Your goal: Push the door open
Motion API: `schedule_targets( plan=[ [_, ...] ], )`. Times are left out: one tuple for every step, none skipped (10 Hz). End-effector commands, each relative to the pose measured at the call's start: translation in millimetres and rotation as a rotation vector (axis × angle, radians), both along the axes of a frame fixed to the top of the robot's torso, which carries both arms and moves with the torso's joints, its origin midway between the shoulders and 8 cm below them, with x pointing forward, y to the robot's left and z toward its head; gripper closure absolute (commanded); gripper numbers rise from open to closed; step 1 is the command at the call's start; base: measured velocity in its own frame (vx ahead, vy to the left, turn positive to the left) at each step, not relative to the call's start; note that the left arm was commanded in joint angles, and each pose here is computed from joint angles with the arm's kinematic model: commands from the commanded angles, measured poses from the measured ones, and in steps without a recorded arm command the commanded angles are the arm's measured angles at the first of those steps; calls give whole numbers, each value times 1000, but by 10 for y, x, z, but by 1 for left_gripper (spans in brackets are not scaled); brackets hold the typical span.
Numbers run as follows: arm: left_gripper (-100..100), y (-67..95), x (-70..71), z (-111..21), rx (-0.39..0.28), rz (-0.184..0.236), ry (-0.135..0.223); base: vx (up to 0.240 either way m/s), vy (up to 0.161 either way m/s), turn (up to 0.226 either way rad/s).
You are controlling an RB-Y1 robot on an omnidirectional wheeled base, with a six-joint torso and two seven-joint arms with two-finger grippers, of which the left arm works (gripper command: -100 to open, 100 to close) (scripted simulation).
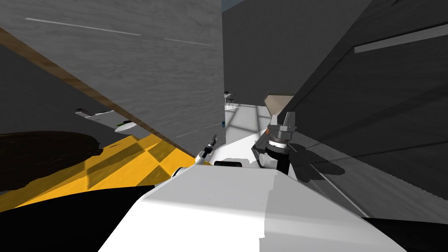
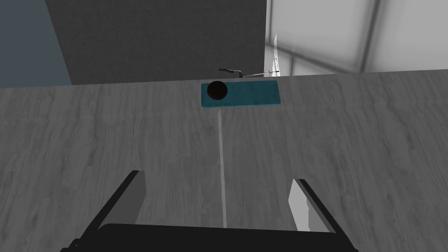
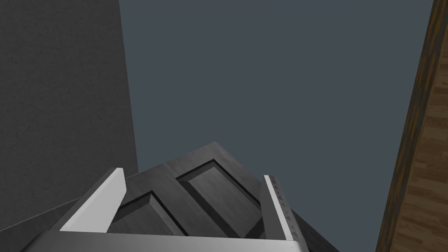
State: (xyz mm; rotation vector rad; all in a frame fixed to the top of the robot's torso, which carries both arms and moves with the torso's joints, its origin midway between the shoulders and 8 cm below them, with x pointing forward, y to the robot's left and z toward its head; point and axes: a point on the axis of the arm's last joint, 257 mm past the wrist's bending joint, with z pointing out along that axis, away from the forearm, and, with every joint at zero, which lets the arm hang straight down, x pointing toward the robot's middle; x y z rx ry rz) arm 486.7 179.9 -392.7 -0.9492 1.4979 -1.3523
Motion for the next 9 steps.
schedule_targets(
  plan=[
    [-100,-41,-10,4,-5,-10,1,210,-27,52],
    [-100,-71,-17,2,-8,-15,3,196,-23,46],
    [-100,-103,-24,0,-13,-21,4,182,-30,48],
    [-100,-135,-32,-3,-17,-27,6,213,-30,51],
    [-100,-171,-39,-4,-22,-32,7,208,-33,44],
    [-100,-211,-47,-6,-27,-38,9,189,-43,36],
    [-100,-250,-55,-7,-33,-43,10,168,-40,49],
    [-100,-291,-63,-8,-39,-49,12,187,-17,50],
    [-100,-335,-70,-8,-46,-54,13,205,-6,35]
  ],
)
